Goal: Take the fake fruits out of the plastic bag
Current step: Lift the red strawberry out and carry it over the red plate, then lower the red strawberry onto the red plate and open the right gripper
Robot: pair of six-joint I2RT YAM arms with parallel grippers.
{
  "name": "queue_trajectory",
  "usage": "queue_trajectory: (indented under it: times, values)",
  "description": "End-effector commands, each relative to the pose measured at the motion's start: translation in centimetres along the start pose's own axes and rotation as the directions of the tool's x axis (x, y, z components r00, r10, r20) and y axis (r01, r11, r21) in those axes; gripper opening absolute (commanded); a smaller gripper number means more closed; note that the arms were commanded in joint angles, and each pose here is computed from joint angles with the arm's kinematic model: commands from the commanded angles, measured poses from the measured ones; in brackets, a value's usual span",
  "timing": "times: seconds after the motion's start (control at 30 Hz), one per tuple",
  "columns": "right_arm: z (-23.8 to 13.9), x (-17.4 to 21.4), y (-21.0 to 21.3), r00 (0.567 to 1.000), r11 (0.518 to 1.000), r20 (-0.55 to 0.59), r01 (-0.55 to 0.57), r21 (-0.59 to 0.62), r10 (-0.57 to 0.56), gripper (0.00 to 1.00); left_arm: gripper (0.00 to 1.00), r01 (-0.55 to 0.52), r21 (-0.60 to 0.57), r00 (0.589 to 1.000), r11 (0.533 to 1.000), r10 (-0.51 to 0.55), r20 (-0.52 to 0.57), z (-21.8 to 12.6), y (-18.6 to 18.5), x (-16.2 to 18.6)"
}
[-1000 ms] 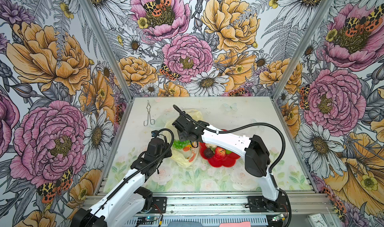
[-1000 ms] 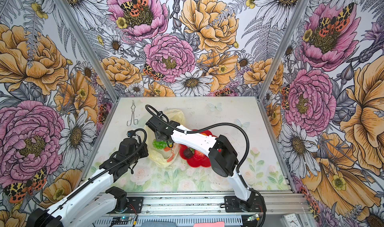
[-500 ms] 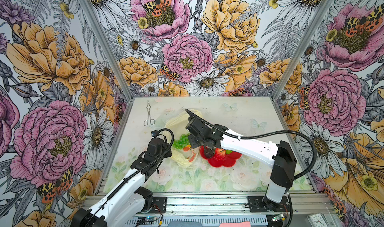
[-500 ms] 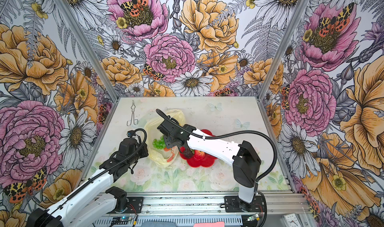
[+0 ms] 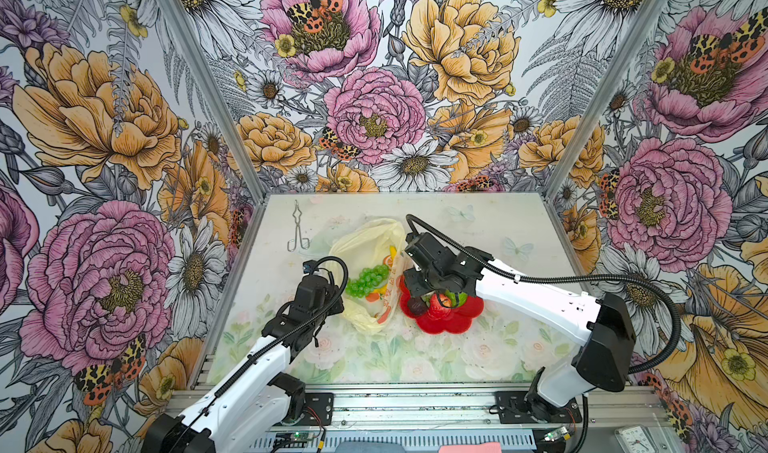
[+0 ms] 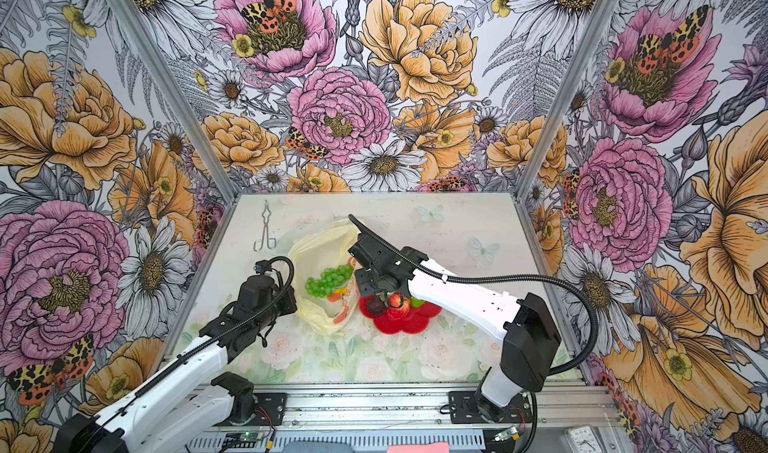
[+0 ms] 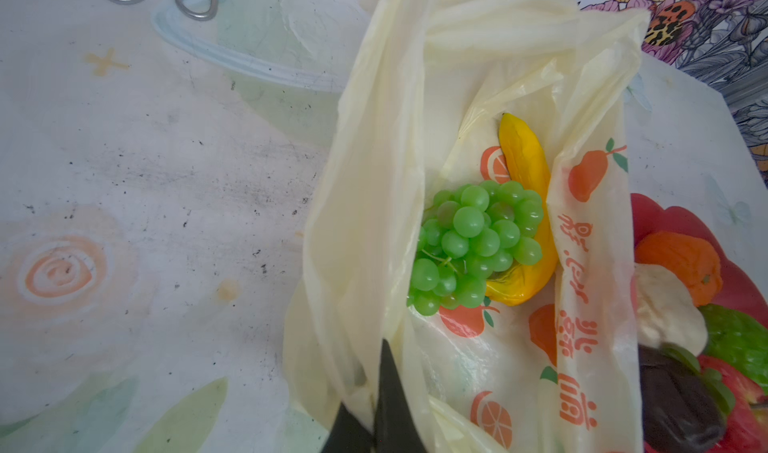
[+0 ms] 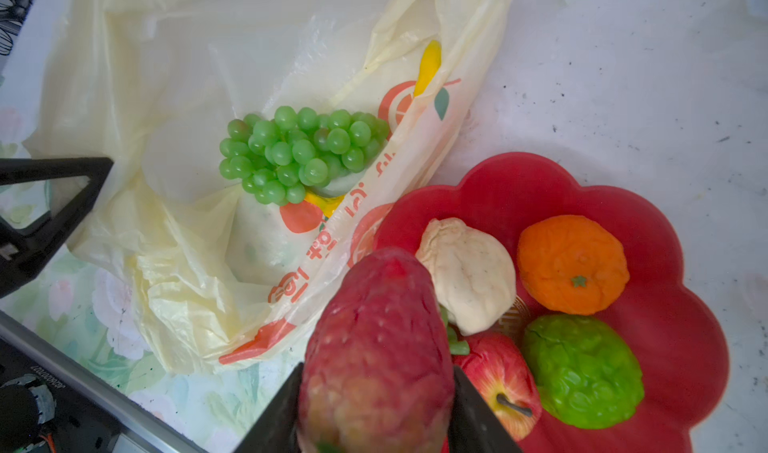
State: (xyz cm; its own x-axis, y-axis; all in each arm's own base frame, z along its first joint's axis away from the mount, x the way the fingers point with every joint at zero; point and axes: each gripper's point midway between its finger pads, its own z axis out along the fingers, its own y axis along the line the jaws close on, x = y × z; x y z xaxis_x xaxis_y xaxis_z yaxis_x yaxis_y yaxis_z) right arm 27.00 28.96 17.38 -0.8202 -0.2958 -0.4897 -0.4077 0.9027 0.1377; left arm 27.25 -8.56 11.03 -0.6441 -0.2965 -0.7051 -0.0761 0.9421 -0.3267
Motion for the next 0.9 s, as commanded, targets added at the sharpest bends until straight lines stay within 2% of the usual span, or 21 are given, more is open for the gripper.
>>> queue_trajectory:
  times: [0.0,0.5,0.87]
  values:
    - [-1.3,0.5,-1.1,1.000,1.000,-0.013,0.000,-0.010,0.000,0.51,0.00,0.000,-0.006,1.000,1.000,0.001,0.025,0.0,0.1,-0.6]
    - [-0.5,2.1,-7.6,0.987,0.995,-0.137,-0.071,0.070,0.080,0.51,0.00,-0.001,-0.006,1.000,1.000,0.001,0.027,0.0,0.2,-0.6]
    - [2.4,2.9,-8.6,0.969,0.995,-0.233,-0.065,0.074,0.081,0.52,0.00,0.002,-0.007,1.000,1.000,-0.002,0.031,-0.1,0.2,-0.6]
